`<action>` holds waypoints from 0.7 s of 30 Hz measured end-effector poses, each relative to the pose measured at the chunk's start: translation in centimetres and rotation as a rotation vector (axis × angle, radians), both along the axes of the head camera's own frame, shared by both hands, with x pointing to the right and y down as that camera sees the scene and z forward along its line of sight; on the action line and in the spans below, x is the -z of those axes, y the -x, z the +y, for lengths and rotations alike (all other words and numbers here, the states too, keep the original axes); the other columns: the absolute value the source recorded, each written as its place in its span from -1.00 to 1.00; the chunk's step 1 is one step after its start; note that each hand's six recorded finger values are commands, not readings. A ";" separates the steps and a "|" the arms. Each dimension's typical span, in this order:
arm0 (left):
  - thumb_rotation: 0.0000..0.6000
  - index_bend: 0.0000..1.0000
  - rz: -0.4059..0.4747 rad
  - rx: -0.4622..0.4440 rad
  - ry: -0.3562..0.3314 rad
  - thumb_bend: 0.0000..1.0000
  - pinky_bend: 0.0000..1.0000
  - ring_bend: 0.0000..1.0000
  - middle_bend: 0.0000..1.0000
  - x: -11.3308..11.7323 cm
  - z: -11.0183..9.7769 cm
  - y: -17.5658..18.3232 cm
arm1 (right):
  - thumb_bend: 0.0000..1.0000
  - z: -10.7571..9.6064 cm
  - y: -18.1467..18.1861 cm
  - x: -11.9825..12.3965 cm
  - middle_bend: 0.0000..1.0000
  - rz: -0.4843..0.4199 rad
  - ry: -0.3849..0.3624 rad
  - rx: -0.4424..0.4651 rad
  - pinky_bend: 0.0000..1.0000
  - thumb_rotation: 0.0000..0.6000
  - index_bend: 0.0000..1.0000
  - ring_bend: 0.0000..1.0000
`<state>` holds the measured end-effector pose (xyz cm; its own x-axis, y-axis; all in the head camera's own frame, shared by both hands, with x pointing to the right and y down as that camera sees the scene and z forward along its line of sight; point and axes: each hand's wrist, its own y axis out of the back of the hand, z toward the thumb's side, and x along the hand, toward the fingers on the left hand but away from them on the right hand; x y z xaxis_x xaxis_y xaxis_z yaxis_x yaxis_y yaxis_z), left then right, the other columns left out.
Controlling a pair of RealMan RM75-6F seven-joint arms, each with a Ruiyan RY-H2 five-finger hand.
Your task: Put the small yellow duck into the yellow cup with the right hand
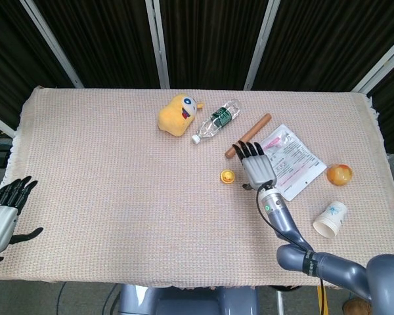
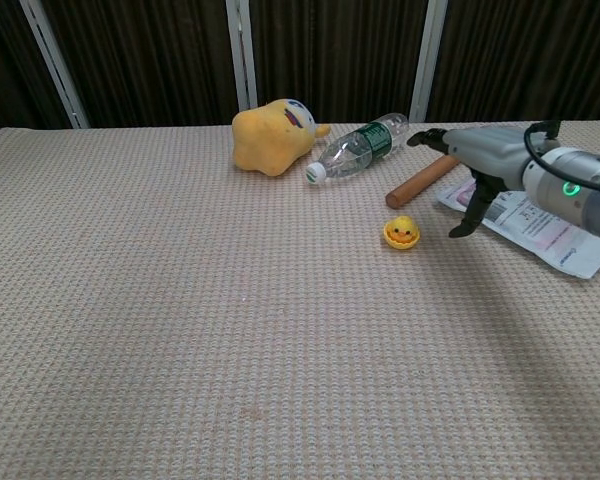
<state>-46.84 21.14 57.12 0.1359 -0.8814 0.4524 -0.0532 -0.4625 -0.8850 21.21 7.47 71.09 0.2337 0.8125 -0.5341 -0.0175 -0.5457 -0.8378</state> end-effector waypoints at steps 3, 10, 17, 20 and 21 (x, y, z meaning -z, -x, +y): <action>1.00 -1.00 -0.016 -0.012 -0.006 -1.00 -0.79 -1.00 -1.00 0.1 0.0 0.0 | -1.00 0.1 -1.9 2.3 -1.00 0.013 -0.040 -0.015 -1.00 1.00 -1.00 -1.00; 1.00 -1.00 -0.057 -0.020 -0.016 -1.00 -0.79 -1.00 -1.00 0.2 0.2 0.2 | -1.00 1.8 -9.1 9.2 -1.00 0.094 -0.131 -0.088 -1.00 1.00 -1.00 -1.00; 1.00 -1.00 -0.079 -0.013 -0.016 -1.00 -0.79 -1.00 -1.00 0.4 0.6 0.3 | -1.00 5.8 -16.4 14.4 -1.00 0.175 -0.208 -0.207 -1.00 1.00 -1.00 -1.00; 1.00 -1.00 -0.083 -0.012 -0.007 -1.00 -0.79 -1.00 -1.00 0.2 0.6 0.3 | -1.00 7.1 -17.7 14.9 -1.00 0.163 -0.208 -0.234 -1.00 1.00 -1.00 -1.00; 1.00 -1.00 -0.084 -0.011 -0.003 -1.00 -0.79 -1.00 -1.00 0.2 0.7 0.3 | -1.00 7.4 -18.0 14.9 -1.00 0.160 -0.205 -0.241 -1.00 1.00 -1.00 -1.00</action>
